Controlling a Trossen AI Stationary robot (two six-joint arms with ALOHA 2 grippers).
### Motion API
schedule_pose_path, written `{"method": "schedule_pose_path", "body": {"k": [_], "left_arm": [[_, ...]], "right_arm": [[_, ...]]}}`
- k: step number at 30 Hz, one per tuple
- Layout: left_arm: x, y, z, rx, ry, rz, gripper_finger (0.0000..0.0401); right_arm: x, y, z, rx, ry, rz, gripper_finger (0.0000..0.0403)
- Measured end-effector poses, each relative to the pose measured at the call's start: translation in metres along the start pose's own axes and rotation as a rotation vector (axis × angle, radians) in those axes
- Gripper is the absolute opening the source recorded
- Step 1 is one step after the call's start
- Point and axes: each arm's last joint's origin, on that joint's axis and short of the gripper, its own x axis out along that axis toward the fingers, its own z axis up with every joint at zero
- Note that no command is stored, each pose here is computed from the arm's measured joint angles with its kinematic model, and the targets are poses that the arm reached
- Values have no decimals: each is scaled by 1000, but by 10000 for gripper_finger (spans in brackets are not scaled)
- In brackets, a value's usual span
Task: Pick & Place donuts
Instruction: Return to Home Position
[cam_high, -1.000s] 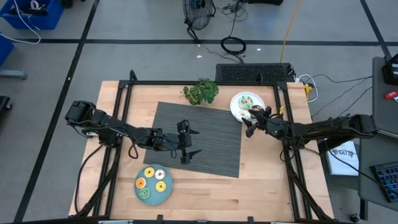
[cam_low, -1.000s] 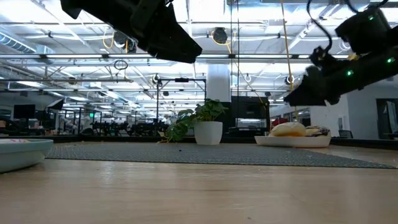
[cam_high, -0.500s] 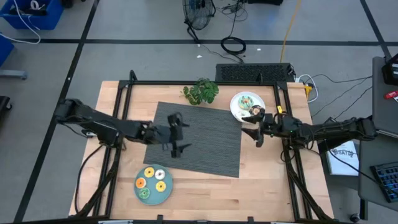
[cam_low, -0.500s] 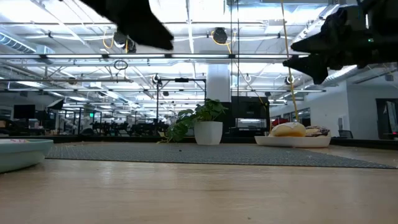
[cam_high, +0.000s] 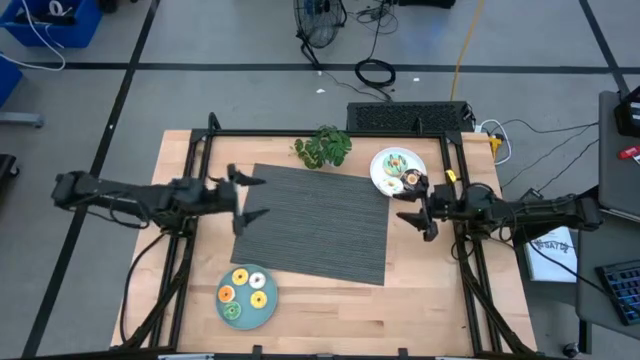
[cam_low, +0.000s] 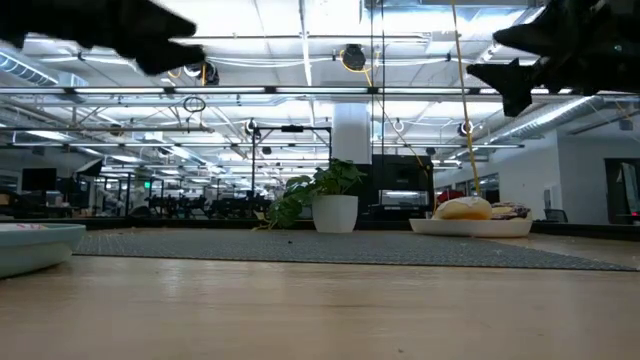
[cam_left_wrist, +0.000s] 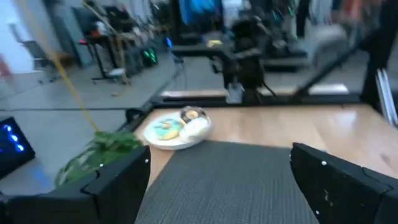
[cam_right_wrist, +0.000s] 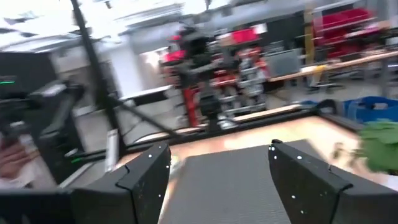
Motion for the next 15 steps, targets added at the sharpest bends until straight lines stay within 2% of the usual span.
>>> {"method": "schedule_pose_path", "body": {"k": [3, 7, 12, 15], "left_arm": [[-18, 9, -25, -65, -93, 30, 379], [-33, 17, -58, -94, -123, 7, 372], [-42, 26, -87, -178, -129, 86, 373], [-44, 29, -94, -196, -110, 69, 378]], "right_arm": [[-2, 4, 1, -7, 15, 112, 251], [-6, 8, 5, -51, -2, 241, 251], [-11, 6, 2, -67, 24, 222, 251], [-13, 5, 1, -101, 38, 211, 251]]}}
